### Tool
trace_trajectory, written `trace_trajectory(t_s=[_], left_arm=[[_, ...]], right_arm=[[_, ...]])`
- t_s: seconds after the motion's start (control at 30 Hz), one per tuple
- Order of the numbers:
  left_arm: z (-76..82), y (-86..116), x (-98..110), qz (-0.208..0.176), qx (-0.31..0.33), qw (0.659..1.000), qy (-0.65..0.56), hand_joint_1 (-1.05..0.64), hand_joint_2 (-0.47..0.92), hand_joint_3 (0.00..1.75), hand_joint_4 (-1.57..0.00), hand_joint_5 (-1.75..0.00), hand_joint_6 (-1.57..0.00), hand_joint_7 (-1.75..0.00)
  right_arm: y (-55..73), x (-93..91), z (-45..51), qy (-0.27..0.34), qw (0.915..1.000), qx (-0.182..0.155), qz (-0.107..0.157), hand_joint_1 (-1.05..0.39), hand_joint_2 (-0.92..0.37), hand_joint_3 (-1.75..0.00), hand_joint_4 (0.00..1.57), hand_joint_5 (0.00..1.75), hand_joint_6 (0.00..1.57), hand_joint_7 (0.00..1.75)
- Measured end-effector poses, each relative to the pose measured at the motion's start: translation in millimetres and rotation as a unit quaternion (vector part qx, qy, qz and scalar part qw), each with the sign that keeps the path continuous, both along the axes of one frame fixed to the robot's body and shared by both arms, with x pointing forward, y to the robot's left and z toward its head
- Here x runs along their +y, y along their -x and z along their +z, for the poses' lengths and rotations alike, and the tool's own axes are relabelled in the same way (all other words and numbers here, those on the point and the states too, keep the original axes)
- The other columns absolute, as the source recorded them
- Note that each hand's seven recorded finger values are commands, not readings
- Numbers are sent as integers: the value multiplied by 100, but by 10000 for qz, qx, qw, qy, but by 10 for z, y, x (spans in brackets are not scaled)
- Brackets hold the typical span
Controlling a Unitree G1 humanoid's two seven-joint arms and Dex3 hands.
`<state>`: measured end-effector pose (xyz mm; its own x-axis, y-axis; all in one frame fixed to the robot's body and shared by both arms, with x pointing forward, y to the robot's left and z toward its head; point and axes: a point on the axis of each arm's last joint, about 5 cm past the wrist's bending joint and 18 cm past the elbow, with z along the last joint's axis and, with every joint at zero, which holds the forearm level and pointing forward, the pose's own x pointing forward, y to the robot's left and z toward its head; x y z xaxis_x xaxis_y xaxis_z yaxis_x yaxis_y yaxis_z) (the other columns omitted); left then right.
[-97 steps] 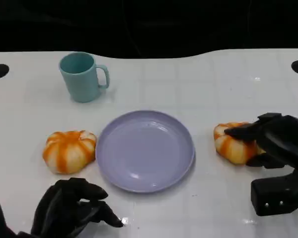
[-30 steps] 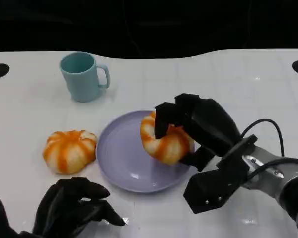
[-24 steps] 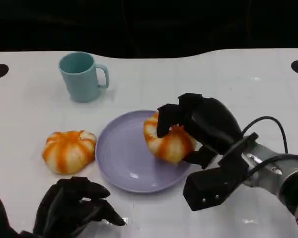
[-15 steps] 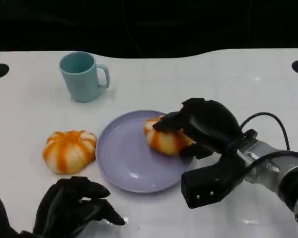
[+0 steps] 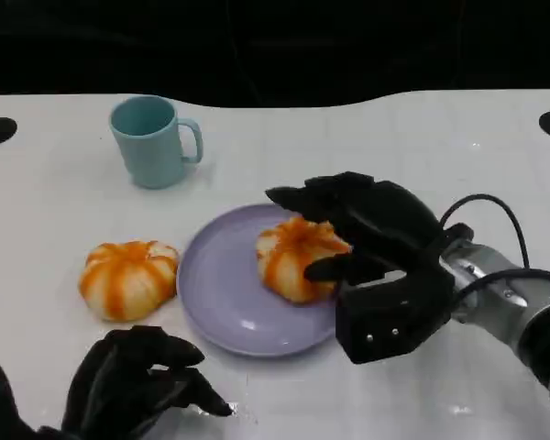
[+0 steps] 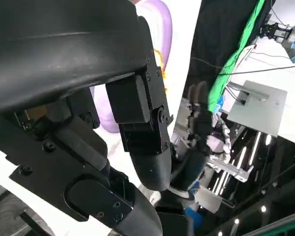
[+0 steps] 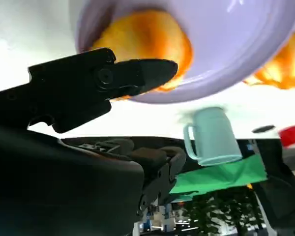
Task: Grasp the bread from the table and place it into the plate.
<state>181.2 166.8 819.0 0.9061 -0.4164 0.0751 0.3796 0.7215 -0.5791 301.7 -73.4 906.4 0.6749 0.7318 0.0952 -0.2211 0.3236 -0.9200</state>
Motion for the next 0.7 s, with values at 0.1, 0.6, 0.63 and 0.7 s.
trace_trajectory(t_s=[0.1, 0.6, 0.63, 0.7], left_arm=[[-2, -2, -3, -7, 7, 10000, -4, -101, 66, 0, -157, -46, -157, -20], [-2, -21, -31, -22, 9, 10000, 32, -100, 65, 0, -157, -46, -157, -20], [-3, -21, -32, -22, 13, 10000, 33, -99, 66, 1, -157, -45, -157, -18], [-3, -25, -39, -13, -15, 10000, 29, -99, 66, 1, -157, -44, -157, -18]], right_arm=[[15, -62, 27, -218, 9996, 129, 82, -76, -92, -32, 12, 13, 15, 0], [222, -513, 55, -1033, 9920, 662, 282, -77, -92, -33, 16, 20, 17, 1], [234, -537, 51, -1049, 9919, 662, 268, -76, -92, -34, 17, 21, 19, 2], [270, -607, 57, -1114, 9913, 657, 246, -75, -92, -34, 18, 22, 21, 3]])
